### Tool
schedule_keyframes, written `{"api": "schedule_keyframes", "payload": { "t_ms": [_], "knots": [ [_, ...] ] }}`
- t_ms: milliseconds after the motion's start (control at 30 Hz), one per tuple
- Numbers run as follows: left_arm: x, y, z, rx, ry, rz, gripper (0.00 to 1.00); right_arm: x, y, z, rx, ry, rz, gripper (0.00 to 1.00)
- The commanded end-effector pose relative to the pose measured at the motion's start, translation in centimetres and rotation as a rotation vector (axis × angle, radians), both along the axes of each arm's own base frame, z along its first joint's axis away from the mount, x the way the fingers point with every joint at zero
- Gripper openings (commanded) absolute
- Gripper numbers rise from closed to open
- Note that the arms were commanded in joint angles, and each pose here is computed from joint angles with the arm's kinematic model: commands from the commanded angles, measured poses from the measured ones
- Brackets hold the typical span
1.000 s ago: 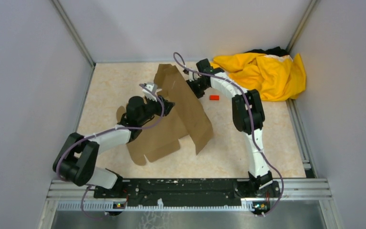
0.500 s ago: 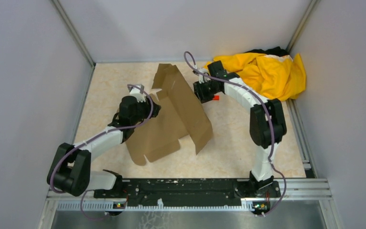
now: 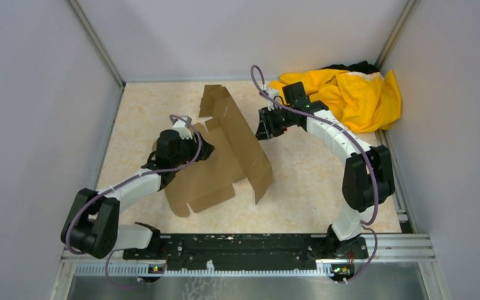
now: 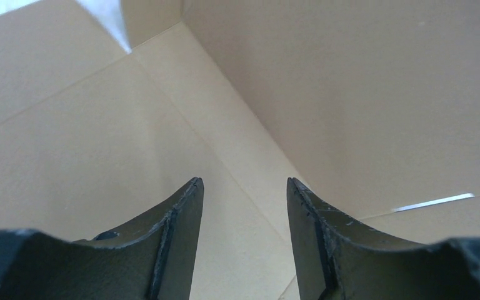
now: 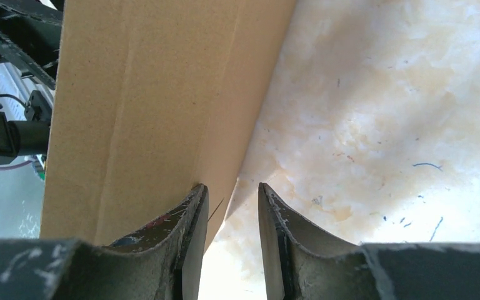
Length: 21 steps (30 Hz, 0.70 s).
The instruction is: Fold the paper box
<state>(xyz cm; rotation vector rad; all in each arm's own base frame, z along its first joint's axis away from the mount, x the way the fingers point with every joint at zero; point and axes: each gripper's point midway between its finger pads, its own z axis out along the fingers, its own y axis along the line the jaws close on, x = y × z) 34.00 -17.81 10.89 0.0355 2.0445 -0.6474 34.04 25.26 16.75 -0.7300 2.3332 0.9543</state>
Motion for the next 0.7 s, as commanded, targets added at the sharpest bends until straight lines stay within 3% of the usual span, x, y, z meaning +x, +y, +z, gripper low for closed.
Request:
{"api": "schedule_keyframes", "payload": {
  "t_ms": [0,167,200,233,267,433,567,667],
  "knots": [
    [0.8,-2.7,7.5,-0.052,-0.214,-0.165,0.59,-1.4,1.4,2.8,0.058,-0.074,0.063,0.35],
    [1.8,-2.4,12.9,-0.087,-0.259,-0.149,0.71,-2.2,2.2,2.8,0.048,-0.079,0.082,0.36],
    [1.4,-2.6,14.1,-0.133,-0.272,-0.165,0.76,-2.3,2.4,2.8,0.045,-0.084,0.086,0.36],
    [1.1,-2.8,15.5,-0.178,-0.299,-0.173,0.93,-2.4,2.5,2.8,0.043,-0.089,0.089,0.36],
    [0.7,-3.1,16.6,-0.212,-0.314,-0.188,0.98,-2.6,2.7,2.9,0.043,-0.091,0.095,0.36],
    [0.9,-4.3,19.0,-0.285,-0.297,-0.227,0.99,-3.0,3.1,2.9,0.038,-0.09,0.107,0.35],
    [2.3,-5.4,16.8,-0.275,-0.185,-0.251,0.99,-3.2,3.4,2.9,0.033,-0.101,0.105,0.35],
    [3.4,-3.9,14.1,-0.238,-0.131,-0.153,0.99,-2.5,2.9,3.5,0.006,-0.146,0.06,0.35]
  ]
}}
